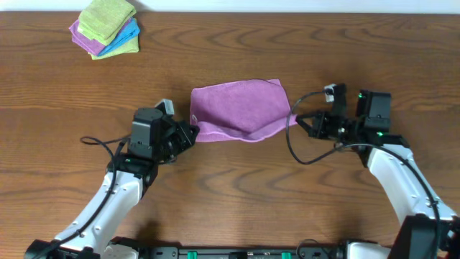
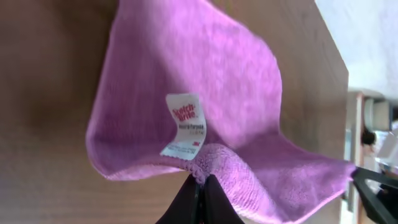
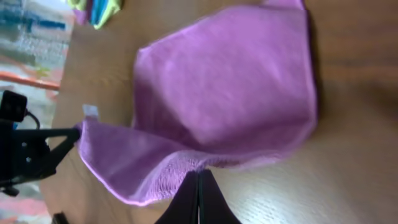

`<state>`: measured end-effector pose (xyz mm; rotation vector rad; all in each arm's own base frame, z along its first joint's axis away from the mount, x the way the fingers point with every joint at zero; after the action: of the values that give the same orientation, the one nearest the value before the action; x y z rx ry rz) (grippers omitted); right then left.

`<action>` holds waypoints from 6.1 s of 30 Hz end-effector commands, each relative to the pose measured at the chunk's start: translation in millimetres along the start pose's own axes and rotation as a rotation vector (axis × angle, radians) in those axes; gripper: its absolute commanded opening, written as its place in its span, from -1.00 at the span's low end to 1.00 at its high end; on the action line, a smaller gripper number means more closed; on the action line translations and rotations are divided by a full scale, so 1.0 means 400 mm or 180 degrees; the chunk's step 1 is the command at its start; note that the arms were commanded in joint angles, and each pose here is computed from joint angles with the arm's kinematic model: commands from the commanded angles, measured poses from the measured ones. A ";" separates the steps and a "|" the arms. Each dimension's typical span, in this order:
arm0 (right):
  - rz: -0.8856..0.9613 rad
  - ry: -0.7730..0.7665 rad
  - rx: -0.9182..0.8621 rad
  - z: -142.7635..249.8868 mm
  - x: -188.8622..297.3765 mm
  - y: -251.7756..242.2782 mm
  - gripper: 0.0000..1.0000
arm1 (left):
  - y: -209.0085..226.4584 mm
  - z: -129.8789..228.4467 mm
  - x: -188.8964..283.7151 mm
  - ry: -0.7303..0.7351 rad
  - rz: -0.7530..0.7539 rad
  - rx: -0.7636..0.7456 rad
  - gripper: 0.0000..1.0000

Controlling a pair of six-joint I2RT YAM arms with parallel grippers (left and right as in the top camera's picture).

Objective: Fold the cloth

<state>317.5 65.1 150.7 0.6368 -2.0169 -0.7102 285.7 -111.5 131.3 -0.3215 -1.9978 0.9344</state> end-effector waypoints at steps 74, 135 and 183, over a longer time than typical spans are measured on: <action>0.0808 0.0614 -0.0374 -0.193 -0.214 -0.104 -0.18 | 0.044 -0.286 -0.168 0.0569 -0.0985 -0.0436 0.02; 0.0515 0.0845 -0.0475 -0.188 -0.255 -0.126 0.95 | 0.077 -0.187 -0.315 0.1031 -0.1944 -0.1630 -0.88; -0.0066 0.0999 -0.0884 -0.133 -0.422 -0.229 -0.97 | 0.072 -0.182 -0.317 0.1063 -0.1869 -0.1595 -0.89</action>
<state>463.4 94.3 35.8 0.5973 -1.6455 -0.8227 416.7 -126.3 66.7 -0.1286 -1.8560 0.0176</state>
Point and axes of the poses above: each gripper's point midway between its finger pads, its own x axis back along the fingers, its own y axis along the line the jaws close on, z = x × y, the point moved 6 cm from there along x, back along the fingers, and after that the axes turned 1 degree about -x, right-handed, at the moved point
